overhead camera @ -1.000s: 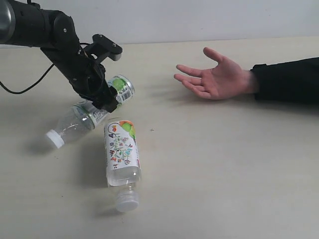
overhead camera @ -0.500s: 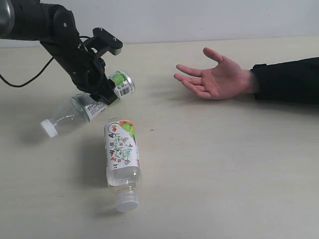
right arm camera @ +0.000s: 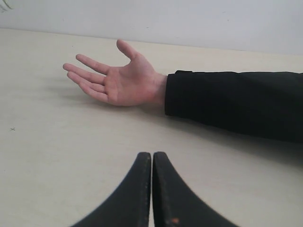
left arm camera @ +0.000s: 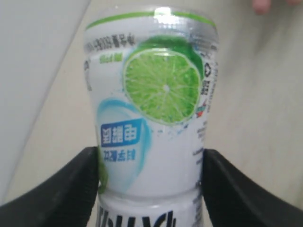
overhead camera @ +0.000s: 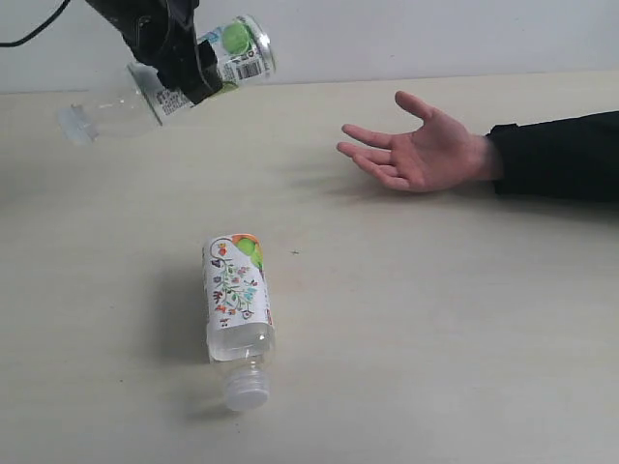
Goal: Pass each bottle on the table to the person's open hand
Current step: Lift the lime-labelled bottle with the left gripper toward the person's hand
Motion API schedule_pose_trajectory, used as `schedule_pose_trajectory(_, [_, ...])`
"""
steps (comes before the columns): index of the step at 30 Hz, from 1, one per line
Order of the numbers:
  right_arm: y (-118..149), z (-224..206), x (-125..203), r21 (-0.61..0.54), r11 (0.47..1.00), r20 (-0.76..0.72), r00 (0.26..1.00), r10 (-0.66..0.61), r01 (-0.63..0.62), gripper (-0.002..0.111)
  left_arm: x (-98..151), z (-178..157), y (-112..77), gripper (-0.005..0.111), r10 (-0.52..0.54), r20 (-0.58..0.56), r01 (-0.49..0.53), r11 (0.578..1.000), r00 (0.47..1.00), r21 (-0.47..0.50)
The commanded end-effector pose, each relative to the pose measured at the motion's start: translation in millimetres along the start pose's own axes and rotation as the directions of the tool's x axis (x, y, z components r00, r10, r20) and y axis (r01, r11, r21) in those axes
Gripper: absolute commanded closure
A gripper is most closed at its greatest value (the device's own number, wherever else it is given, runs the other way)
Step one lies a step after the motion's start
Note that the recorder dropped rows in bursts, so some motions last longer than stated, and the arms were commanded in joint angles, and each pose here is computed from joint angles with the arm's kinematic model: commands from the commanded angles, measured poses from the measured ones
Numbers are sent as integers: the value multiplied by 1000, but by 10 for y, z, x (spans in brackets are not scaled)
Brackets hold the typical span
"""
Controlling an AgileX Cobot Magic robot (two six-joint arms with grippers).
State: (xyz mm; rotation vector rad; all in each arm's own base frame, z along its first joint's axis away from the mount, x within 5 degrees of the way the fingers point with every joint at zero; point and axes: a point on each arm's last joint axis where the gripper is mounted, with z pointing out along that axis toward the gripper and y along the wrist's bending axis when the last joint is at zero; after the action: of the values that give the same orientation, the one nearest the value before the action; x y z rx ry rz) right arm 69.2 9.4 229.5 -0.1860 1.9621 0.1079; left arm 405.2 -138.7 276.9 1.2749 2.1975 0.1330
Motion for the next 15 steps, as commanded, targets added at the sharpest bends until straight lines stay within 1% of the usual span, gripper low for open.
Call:
schedule_pose_trajectory(1, [-2,-4,5,0,1000,12,1000,-4,4,107,-236,-155,-231,107,331,51,-332,943,942,8])
schedule_pose_trajectory(2, [-2,-4,5,0,1000,12,1000,-4,4,107,-294,-166,-305,107,383,63,-384,923,922,10])
schedule_pose_trajectory(4, [-2,-4,5,0,1000,12,1000,-4,4,107,-422,-178,-463,107,493,95,-495,869,865,2])
schedule_pose_trajectory(6, [-2,-4,5,0,1000,12,1000,-4,4,107,-538,-193,-600,107,571,126,-573,819,812,-21])
schedule_pose_trajectory(8, [-2,-4,5,0,1000,12,1000,-4,4,107,-642,-212,-734,107,653,138,-653,755,745,-52])
schedule_pose_trajectory(11, [-2,-4,5,0,1000,12,1000,-4,4,107,-794,-250,-928,107,776,122,-767,630,619,-120])
schedule_pose_trajectory(13, [-2,-4,5,0,1000,12,1000,-4,4,107,-898,-282,-1040,107,821,117,-802,570,558,-178])
schedule_pose_trajectory(15, [-2,-4,5,0,1000,12,1000,-4,4,107,-992,-316,-1136,107,854,119,-821,521,507,-235])
